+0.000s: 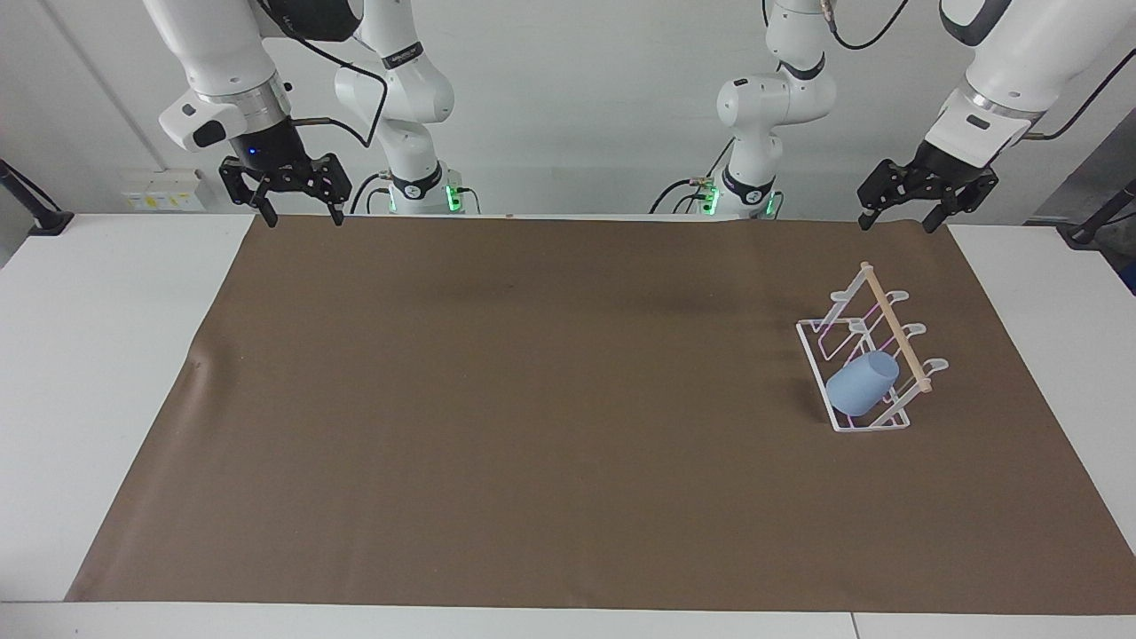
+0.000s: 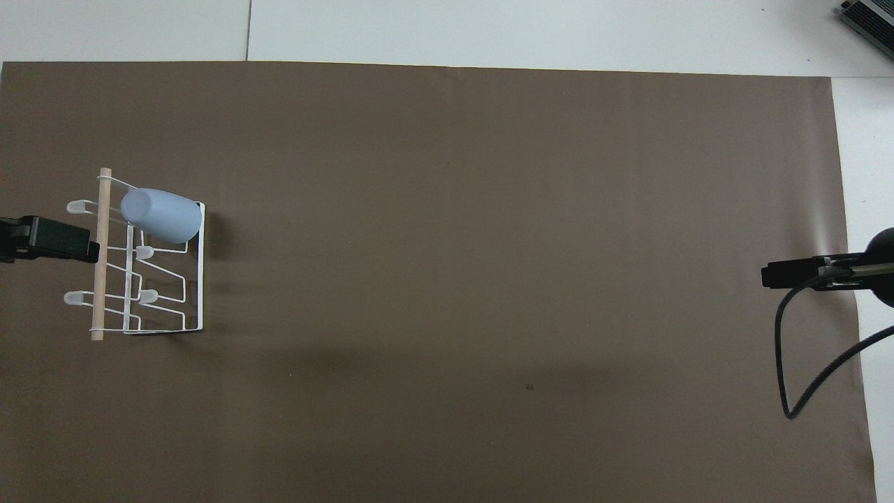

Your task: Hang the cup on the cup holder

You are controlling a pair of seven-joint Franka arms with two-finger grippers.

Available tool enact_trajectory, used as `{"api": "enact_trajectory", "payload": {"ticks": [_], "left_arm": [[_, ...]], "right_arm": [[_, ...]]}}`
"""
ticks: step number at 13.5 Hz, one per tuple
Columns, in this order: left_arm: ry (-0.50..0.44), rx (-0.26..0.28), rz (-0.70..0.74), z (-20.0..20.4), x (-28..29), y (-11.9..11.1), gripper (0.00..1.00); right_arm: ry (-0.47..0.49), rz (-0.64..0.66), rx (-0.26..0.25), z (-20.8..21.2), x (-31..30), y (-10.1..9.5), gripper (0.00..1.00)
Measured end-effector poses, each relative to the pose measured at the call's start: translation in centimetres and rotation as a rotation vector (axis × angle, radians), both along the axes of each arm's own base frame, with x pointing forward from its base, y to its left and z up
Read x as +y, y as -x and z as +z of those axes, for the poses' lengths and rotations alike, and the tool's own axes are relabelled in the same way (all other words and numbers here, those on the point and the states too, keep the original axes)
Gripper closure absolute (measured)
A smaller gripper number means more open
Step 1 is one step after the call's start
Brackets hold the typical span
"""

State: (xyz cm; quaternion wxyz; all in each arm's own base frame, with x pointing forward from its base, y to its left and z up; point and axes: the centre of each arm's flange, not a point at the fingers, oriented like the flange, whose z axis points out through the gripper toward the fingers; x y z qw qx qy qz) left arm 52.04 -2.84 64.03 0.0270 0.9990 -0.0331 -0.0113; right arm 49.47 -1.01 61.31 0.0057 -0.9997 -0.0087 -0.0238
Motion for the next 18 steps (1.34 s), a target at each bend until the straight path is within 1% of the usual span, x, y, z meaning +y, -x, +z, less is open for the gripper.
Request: {"api": "enact_trajectory", "payload": {"ticks": [10,12,18], "left_arm": [[-0.001,0.003,-0.004,-0.15,-0.08,0.02,0.00],[-0.013,0.008,-0.010,-0.49,-0.28,0.16,0.00],[-0.020,0.000,-0.014,-0.63,-0.53,0.46,0.00]], "right_arm": [[0.000,0.000,0.000,0.01,0.00,0.00,0.00],[0.000,0.000,0.000,0.01,0.00,0.00,0.00],[0.000,0.000,0.000,0.01,0.00,0.00,0.00]]}}
